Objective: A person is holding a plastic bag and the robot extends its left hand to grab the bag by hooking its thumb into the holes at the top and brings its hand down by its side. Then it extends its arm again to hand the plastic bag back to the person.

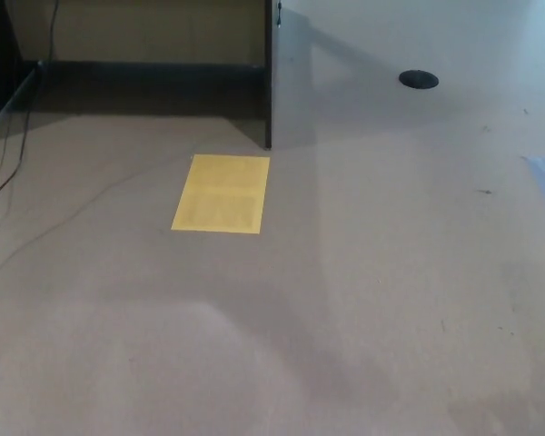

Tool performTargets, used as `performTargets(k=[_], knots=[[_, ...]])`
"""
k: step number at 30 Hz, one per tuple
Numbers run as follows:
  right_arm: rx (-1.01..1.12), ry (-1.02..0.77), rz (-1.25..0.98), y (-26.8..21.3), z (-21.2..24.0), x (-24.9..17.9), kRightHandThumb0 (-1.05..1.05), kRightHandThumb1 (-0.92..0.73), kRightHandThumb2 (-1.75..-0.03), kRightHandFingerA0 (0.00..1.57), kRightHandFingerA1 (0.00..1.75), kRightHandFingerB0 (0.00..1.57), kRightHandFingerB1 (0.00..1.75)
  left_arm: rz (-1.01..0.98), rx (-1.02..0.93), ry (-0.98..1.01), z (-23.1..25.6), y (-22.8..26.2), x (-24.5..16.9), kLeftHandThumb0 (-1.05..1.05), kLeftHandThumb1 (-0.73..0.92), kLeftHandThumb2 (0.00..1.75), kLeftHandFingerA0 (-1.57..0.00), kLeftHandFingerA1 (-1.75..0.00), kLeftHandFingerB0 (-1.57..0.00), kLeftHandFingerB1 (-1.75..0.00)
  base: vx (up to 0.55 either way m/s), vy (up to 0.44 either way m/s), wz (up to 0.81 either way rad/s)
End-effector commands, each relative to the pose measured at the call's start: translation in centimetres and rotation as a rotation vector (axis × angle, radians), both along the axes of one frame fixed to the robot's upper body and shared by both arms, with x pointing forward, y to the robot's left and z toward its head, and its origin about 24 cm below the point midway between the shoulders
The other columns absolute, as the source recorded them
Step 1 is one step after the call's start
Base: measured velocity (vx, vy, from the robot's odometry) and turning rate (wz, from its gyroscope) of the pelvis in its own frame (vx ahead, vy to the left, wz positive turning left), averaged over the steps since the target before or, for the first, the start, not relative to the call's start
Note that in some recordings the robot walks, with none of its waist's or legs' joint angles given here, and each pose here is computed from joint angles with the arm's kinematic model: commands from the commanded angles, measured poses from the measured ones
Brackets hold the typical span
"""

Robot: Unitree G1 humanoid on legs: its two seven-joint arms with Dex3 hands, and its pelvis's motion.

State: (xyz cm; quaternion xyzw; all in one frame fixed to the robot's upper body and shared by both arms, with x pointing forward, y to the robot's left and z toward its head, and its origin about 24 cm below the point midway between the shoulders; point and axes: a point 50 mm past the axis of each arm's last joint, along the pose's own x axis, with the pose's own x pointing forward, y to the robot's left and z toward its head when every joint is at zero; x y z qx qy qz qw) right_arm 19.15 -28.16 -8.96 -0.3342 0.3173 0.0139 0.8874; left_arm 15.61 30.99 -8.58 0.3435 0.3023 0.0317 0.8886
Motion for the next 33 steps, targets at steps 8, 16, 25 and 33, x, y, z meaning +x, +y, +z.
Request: performTargets(k=[8, 16, 25, 33], knots=[[-0.043, -0.084, 0.074, -1.0, 0.6, -0.7, -0.30, -0.66, -0.60, 0.84, 0.52, 0.69, 0.46, -0.086, 0.083, -0.182, 1.4, 0.6, -0.9, -0.37, 0.57, 0.57, -0.38, -0.36, -0.32, -0.32, 0.00, 0.000, 0.00], [-0.049, -0.039, 0.074, -1.0, -0.3, -2.2, -0.32, -0.66, -0.60, 0.84, 0.51, 0.70, 0.45, -0.180, 0.117, -0.483, 4.5, -0.6, -0.1, -0.44, 0.53, 0.56, -0.20, -0.31, -0.19, -0.28, 0.00, 0.000, 0.00], [-0.053, -0.028, 0.089, -1.0, -0.5, -2.9, -0.30, -0.66, -0.60, 0.83, 0.52, 0.67, 0.45, -0.321, 0.098, -0.938, 13.0, -3.5, 3.2, -0.42, 0.51, 0.56, -0.19, -0.34, -0.18, -0.28, 0.00, 0.000, 0.00], [-0.053, -0.025, 0.085, -1.2, -0.4, -2.8, -0.31, -0.66, -0.60, 0.82, 0.50, 0.68, 0.45, -0.459, 0.123, -1.188, 19.5, -6.2, 4.7, -0.27, 0.34, 0.87, -0.01, -0.50, 0.00, -0.47, 0.00, 0.000, 0.00]])
